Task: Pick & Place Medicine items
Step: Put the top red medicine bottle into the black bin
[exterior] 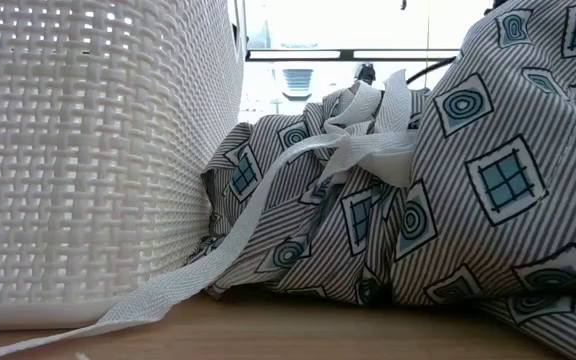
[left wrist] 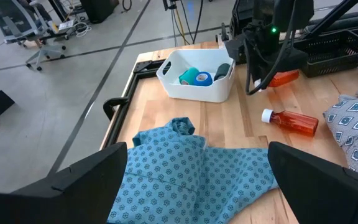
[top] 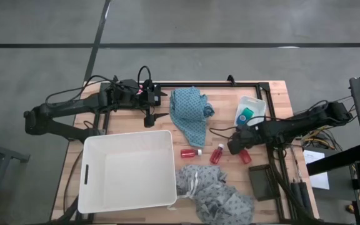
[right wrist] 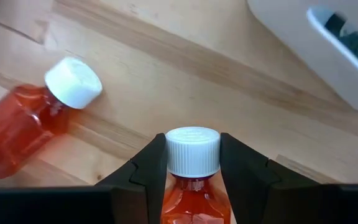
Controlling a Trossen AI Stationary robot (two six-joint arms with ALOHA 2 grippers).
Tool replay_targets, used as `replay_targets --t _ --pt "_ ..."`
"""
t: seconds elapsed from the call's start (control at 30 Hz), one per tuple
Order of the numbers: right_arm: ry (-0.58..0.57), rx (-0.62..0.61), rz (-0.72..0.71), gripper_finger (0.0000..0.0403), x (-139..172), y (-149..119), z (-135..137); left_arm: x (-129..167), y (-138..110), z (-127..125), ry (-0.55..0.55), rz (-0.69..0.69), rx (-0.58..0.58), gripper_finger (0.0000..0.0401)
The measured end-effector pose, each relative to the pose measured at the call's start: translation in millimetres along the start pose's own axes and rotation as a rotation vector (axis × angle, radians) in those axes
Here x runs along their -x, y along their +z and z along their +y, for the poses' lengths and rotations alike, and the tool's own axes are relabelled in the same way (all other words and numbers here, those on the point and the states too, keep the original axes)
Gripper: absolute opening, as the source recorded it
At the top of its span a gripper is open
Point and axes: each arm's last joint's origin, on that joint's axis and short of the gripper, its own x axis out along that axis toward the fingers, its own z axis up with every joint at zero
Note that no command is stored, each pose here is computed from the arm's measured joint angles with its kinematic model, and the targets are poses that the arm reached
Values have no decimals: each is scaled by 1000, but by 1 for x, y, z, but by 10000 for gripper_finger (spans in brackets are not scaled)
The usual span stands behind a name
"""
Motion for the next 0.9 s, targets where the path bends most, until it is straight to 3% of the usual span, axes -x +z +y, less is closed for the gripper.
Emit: replay_targets --t 0.37,0.6,0.9 --pt "-7 90 -82 125 31 4 16 0 0 0 0 0 -3 393" --pt "23 207 -294 127 52 -9 29 0 0 0 0 0 -3 393" --pt "167 275 -604 127 67 -55 29 0 0 0 -1 1 -3 393"
